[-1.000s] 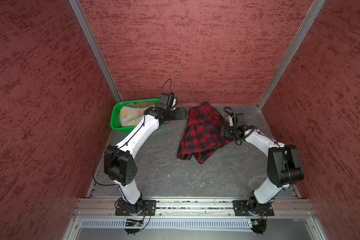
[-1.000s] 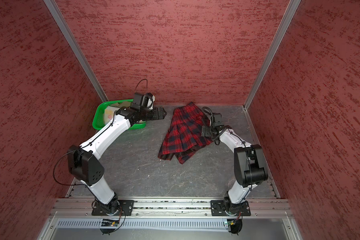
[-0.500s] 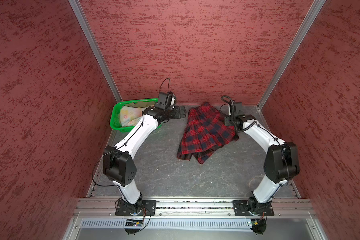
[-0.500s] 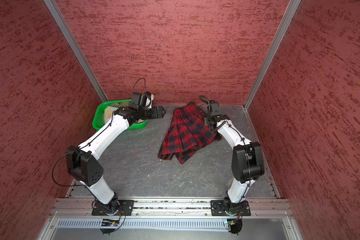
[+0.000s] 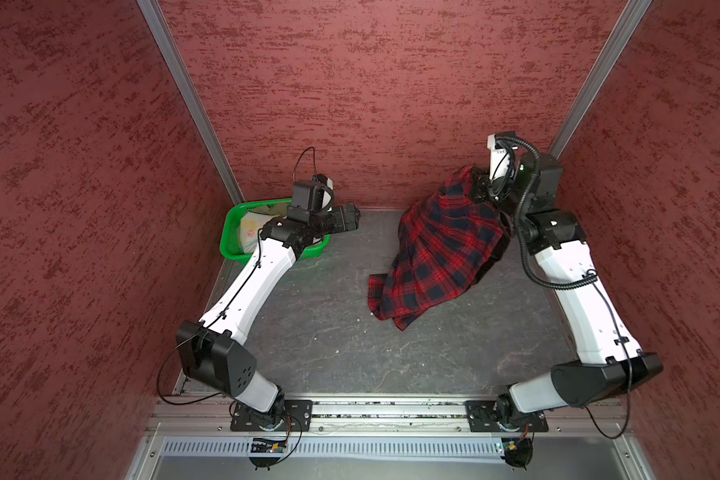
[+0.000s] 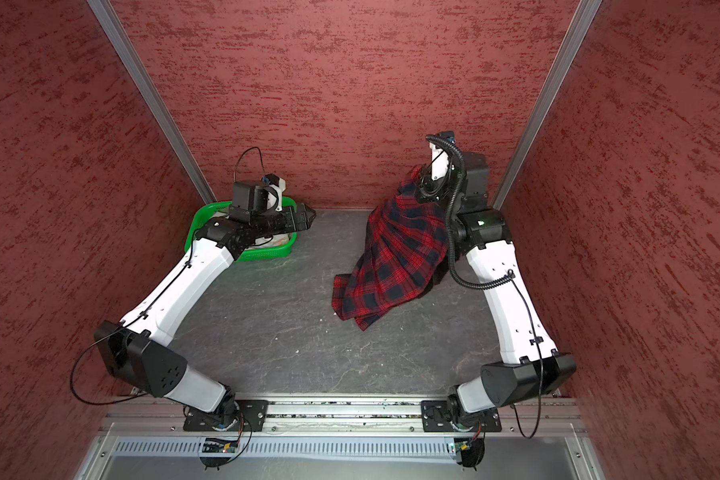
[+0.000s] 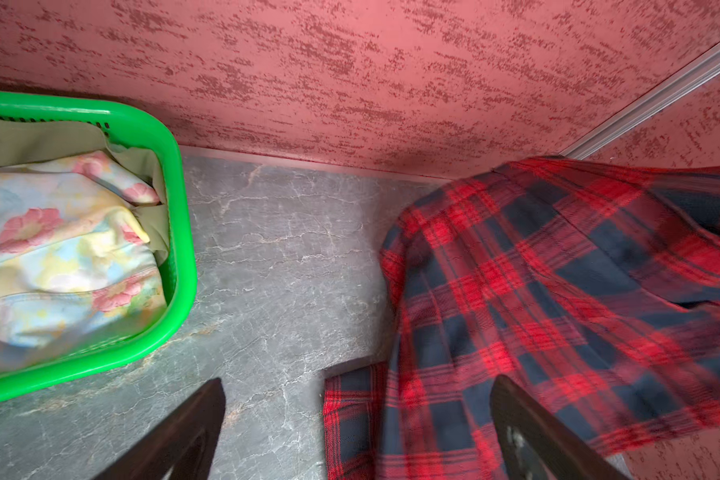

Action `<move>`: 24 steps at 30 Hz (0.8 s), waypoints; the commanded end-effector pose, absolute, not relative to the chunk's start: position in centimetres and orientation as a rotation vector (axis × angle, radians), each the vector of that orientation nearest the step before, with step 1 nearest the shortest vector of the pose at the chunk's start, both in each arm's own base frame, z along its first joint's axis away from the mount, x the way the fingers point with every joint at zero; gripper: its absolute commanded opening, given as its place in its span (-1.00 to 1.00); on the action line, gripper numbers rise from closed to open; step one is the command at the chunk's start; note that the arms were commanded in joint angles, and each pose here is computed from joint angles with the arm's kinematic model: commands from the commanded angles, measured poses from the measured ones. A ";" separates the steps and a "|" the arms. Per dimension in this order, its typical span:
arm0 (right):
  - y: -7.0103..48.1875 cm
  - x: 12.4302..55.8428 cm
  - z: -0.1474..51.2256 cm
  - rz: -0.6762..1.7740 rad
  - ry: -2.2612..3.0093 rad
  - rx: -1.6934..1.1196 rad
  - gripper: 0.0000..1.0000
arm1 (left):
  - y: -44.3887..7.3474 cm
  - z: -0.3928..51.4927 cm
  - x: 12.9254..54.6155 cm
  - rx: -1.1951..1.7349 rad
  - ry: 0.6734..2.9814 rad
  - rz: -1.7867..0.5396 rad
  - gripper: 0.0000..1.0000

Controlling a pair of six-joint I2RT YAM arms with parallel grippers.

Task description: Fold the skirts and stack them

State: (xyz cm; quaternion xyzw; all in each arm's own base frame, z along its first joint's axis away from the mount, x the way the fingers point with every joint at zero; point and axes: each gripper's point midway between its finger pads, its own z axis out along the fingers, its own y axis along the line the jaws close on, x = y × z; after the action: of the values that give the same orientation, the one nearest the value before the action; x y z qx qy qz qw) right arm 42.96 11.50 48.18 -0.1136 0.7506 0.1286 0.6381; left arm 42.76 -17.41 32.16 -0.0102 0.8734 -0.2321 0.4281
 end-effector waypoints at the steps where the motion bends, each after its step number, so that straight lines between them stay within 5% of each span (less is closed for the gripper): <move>1: 15.4 39.8 50.7 0.479 1.633 -0.452 -1.00 | -17.4 34.0 43.0 -0.051 2.114 -0.622 0.99; 15: 21.6 32.5 56.2 0.759 1.476 -0.730 -1.00 | -16.1 35.5 44.8 -0.177 2.027 -0.797 0.99; 24: 18.0 32.6 49.2 0.523 1.758 -0.616 -1.00 | -18.1 33.4 47.6 -0.207 2.034 -0.925 0.98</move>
State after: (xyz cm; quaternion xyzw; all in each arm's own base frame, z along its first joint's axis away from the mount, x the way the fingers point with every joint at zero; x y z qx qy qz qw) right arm 33.22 20.52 51.26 -0.2911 0.7100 0.2877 0.5731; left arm 46.30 -16.82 34.26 -0.0848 0.8209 -0.3479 0.4448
